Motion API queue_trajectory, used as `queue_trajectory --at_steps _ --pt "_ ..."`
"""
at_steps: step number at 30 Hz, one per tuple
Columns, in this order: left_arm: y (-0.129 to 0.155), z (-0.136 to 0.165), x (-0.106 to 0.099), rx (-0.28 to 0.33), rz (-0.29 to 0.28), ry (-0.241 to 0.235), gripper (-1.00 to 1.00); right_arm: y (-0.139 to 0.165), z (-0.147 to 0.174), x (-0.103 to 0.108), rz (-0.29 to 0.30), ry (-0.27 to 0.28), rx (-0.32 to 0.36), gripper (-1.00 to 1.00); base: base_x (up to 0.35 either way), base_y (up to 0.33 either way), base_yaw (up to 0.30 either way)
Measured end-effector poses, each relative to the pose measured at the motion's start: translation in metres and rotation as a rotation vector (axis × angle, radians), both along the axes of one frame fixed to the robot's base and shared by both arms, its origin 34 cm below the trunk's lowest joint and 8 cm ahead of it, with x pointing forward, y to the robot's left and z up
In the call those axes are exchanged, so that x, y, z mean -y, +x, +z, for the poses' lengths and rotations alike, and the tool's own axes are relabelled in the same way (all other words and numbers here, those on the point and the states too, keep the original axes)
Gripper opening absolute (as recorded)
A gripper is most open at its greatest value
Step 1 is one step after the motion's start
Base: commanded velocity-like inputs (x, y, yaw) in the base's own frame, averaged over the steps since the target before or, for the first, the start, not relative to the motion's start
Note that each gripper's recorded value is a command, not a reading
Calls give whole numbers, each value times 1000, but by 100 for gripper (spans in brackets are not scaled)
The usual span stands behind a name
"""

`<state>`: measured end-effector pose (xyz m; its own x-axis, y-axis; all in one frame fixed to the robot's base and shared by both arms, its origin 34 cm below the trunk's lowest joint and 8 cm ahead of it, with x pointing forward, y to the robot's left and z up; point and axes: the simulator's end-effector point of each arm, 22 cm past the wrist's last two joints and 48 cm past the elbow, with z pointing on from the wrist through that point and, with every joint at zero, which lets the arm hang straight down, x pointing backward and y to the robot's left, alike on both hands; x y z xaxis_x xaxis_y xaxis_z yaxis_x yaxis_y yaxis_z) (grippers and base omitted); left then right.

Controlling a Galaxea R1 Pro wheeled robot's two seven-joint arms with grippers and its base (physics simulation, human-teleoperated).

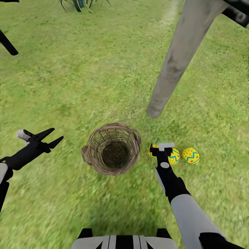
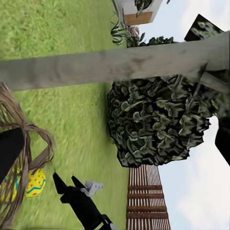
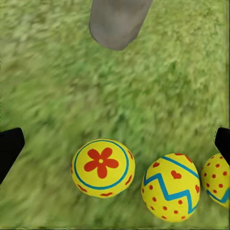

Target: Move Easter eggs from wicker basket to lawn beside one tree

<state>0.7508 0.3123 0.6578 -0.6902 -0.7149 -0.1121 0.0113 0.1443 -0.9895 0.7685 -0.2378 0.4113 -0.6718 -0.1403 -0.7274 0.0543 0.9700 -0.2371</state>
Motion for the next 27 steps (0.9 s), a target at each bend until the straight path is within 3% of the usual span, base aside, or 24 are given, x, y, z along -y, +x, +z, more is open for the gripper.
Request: queue_trajectory --at_steps 11,27 --pt "2 12 -1 20 0 3 100 6 11 0 0 -1 17 100 -313 0 0" --pt "0 6 -3 2 10 -7 100 5 12 1 2 -2 16 100 -19 0 0"
